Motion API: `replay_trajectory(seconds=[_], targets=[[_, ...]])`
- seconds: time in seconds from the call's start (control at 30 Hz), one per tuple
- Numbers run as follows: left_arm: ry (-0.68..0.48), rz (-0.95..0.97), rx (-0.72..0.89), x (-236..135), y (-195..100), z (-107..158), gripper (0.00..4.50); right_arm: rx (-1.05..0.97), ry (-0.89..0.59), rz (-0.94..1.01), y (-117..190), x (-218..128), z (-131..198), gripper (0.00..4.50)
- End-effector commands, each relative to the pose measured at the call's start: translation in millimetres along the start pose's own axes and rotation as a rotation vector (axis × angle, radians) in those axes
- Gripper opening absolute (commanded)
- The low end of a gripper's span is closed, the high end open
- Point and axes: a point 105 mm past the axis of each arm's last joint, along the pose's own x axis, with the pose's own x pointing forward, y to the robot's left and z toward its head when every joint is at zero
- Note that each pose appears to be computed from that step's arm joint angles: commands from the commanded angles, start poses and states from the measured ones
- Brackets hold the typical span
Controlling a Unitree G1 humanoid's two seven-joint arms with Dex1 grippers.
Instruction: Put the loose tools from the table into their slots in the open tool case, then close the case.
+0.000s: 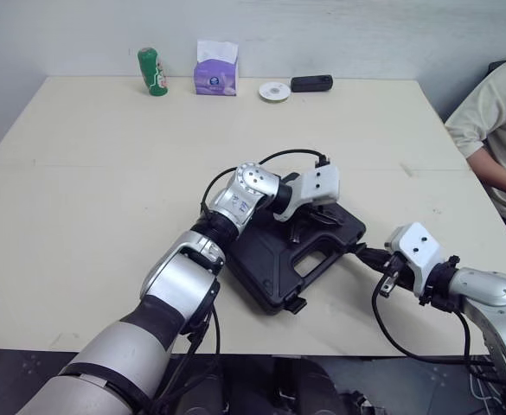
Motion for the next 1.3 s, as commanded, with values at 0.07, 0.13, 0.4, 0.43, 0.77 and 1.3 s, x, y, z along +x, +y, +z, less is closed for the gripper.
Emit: replay_trajectory(seconds=[0.07, 0.13, 0.4, 0.43, 0.77, 1.3], targets=[[0.204, -0.125, -0.011, 13, -31, -50, 0.04, -0.016, -0.059, -0.006, 4, 0, 18, 0.0], [0.22, -0.12, -0.014, 14, -33, -54, 0.04, -0.002, -0.078, -0.007, 5, 2, 22, 0.0], [0.203, -0.151, -0.011, 20, -41, -54, 0.04, 0.002, -0.109, 0.007, 7, 5, 33, 0.0], [0.194, -0.156, -0.001, 20, -42, -53, 0.04, 0.003, -0.113, 0.009, 7, 5, 34, 0.0], [0.203, -0.157, 0.006, 19, -43, -57, 0.04, 0.001, -0.122, 0.02, 4, 8, 37, 0.0], [0.218, -0.115, -0.009, 12, -39, -64, 0.04, 0.016, -0.137, 0.073, 17, 24, 39, 0.0]])
